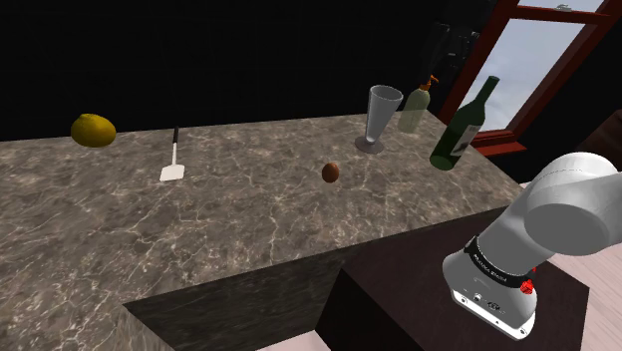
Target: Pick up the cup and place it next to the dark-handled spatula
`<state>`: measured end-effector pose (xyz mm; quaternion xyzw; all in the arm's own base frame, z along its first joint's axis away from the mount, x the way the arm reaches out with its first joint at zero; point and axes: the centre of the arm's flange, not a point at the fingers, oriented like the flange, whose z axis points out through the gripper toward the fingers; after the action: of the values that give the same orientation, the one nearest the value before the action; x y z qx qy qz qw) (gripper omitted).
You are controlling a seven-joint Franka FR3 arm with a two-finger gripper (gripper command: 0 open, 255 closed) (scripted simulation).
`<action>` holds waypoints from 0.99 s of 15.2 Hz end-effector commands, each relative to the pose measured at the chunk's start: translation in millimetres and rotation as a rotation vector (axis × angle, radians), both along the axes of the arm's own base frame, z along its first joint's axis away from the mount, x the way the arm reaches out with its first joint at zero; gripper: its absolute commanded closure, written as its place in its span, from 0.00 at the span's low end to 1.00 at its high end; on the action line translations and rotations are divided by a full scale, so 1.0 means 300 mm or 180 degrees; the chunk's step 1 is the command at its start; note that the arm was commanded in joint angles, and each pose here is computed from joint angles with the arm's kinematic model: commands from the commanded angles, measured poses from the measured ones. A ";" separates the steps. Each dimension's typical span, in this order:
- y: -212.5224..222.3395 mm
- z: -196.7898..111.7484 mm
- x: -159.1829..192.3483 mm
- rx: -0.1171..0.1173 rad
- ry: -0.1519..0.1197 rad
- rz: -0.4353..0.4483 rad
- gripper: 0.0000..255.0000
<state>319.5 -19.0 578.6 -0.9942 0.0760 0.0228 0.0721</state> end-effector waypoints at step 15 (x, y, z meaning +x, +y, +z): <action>-0.465 -0.251 0.321 0.0095 -0.0076 -0.0310 0.00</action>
<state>407.4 -145.7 509.0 -0.9888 0.1198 0.0103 0.0885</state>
